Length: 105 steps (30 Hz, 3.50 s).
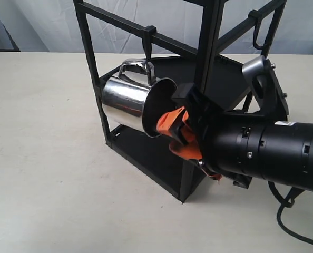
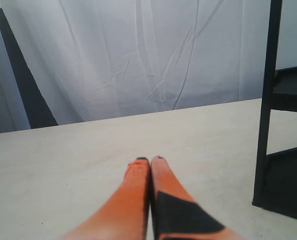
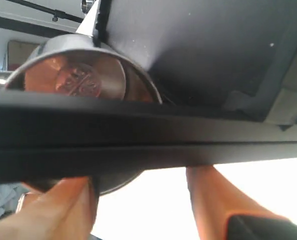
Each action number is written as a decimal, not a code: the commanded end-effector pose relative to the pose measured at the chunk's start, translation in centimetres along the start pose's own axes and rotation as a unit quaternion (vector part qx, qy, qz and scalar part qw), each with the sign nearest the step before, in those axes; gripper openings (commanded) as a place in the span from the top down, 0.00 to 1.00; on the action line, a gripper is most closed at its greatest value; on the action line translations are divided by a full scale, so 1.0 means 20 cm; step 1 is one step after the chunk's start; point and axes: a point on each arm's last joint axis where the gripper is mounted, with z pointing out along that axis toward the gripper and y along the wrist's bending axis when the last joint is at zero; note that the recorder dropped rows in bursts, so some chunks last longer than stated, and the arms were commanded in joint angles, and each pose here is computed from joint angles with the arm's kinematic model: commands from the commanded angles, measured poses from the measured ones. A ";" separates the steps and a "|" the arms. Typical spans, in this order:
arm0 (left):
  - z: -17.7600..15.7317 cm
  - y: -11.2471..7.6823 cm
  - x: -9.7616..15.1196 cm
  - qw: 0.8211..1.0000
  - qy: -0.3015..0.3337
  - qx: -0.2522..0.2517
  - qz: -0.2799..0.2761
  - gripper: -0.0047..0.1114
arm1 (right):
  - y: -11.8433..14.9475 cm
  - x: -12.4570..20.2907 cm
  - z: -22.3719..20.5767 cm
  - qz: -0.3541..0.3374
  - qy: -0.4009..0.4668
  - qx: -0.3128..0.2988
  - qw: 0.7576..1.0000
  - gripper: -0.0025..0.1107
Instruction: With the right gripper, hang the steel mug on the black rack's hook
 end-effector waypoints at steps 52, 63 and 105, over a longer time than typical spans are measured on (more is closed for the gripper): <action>0.00 0.00 0.00 1.000 -0.005 0.002 -0.001 0.95 | -0.43 -0.14 -0.64 -0.382 -0.298 0.079 0.871 0.97; 0.00 0.00 0.00 1.000 -0.005 0.002 -0.001 0.95 | -0.70 -0.01 -0.68 -0.357 -0.374 0.146 0.843 0.97; 0.00 0.00 0.00 1.000 -0.005 0.002 -0.001 0.95 | -0.75 0.02 -0.68 -0.335 -0.373 0.176 0.847 0.97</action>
